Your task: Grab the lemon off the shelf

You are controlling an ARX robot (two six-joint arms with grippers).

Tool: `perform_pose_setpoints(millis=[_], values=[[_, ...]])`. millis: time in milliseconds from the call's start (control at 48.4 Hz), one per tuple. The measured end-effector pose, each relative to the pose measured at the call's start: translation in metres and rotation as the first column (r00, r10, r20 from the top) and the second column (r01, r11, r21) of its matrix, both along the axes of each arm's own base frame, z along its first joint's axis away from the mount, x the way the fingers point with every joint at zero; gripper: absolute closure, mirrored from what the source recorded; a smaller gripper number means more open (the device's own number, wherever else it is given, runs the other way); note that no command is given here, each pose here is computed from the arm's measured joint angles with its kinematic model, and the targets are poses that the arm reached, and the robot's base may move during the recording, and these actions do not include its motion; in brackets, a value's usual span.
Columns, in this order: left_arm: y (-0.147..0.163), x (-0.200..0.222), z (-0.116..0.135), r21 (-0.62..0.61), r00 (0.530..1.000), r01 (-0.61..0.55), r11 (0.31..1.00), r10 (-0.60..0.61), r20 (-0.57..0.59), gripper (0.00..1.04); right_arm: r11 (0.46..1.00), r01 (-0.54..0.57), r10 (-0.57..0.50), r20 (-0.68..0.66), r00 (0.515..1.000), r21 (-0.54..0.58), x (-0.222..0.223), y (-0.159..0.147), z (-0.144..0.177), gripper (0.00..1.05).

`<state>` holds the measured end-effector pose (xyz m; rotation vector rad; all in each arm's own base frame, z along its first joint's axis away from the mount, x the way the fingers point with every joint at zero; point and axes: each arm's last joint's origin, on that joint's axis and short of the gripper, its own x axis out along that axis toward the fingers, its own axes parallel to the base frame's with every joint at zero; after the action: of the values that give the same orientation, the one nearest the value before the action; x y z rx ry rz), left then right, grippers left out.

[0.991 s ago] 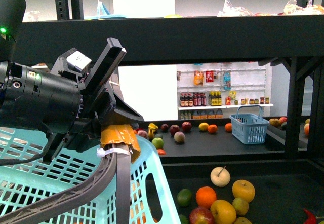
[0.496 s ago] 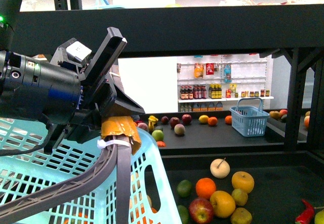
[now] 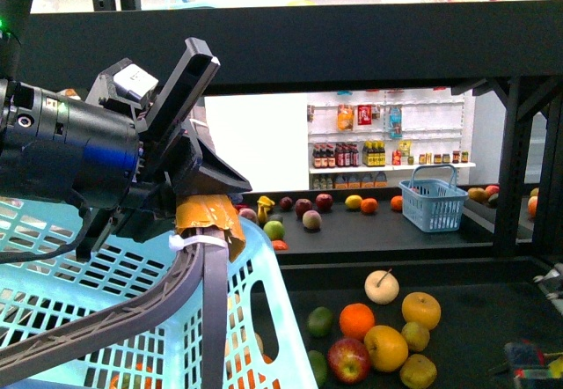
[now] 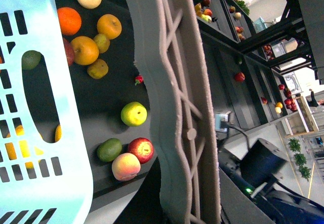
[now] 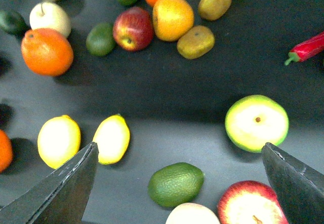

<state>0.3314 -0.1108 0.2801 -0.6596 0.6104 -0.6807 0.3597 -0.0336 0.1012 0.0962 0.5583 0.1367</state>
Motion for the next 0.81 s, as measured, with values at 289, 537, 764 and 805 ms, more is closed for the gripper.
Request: perform_pose_setpoints(millis=[289,537,764,805], values=[[0.000,0.000,0.000,0.000,1.000,0.000,1.000,0.000,0.001,0.95,0.972,-0.182,0.173,-0.077,0.982,-0.148,0.054,0.067,-0.067,0.08],[0.000,0.000,0.000,0.000,1.000,0.000,1.000,0.000,0.000,0.95,0.939,-0.259,0.231,-0.144,0.962,-0.224,0.066,0.102,-0.119,0.08],[0.000,0.000,0.000,0.000,1.000,0.000,1.000,0.000,0.000,0.95,0.934,-0.263,0.221,-0.187,0.957,-0.243,0.078,0.113,-0.152,0.08],[0.000,0.000,0.000,0.000,1.000,0.000,1.000,0.000,0.000,0.95,0.934,-0.264,0.221,-0.191,0.956,-0.242,0.079,0.114,-0.154,0.08]])
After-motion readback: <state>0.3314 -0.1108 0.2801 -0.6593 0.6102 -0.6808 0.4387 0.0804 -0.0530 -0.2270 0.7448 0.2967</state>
